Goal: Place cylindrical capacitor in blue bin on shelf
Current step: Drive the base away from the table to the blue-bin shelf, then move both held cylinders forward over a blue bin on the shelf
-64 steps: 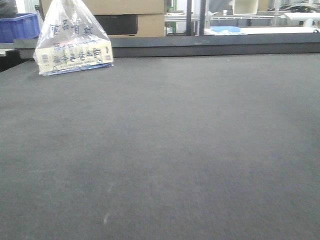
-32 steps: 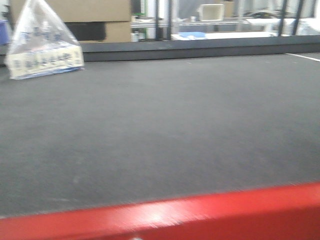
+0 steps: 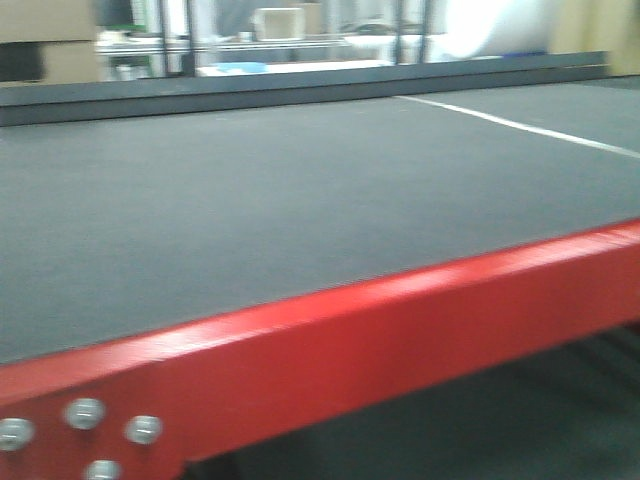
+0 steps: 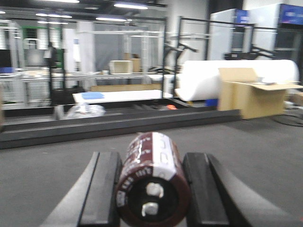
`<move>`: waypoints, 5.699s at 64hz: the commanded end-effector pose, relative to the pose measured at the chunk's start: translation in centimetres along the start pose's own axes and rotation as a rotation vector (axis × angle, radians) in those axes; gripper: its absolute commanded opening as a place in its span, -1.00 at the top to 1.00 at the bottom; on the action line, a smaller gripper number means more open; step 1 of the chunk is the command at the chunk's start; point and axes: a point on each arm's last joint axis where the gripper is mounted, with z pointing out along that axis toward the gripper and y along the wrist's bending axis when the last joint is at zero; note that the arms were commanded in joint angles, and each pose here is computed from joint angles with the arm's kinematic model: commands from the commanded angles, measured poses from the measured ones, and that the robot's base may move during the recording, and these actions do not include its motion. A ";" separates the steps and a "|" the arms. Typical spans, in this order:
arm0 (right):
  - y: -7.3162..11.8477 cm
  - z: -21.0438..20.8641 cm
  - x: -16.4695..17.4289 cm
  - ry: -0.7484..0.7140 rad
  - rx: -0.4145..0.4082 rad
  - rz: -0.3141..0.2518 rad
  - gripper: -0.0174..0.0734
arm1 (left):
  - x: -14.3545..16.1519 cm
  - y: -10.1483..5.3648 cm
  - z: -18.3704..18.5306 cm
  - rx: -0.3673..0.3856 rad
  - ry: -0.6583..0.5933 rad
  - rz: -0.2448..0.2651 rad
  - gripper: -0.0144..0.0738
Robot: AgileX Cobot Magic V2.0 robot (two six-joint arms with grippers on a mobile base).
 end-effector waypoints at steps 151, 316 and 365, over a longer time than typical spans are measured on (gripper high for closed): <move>0.0 -0.1 -0.3 -0.028 0.007 -0.011 0.97 | -0.3 0.0 -0.1 0.007 -0.027 -0.002 0.92; 0.0 -0.1 -0.3 -0.028 0.007 -0.011 0.97 | -0.3 0.0 -0.1 0.007 -0.027 -0.002 0.92; 0.0 -0.1 -0.3 -0.028 0.007 -0.011 0.97 | -0.3 0.0 -0.1 0.007 -0.027 -0.002 0.92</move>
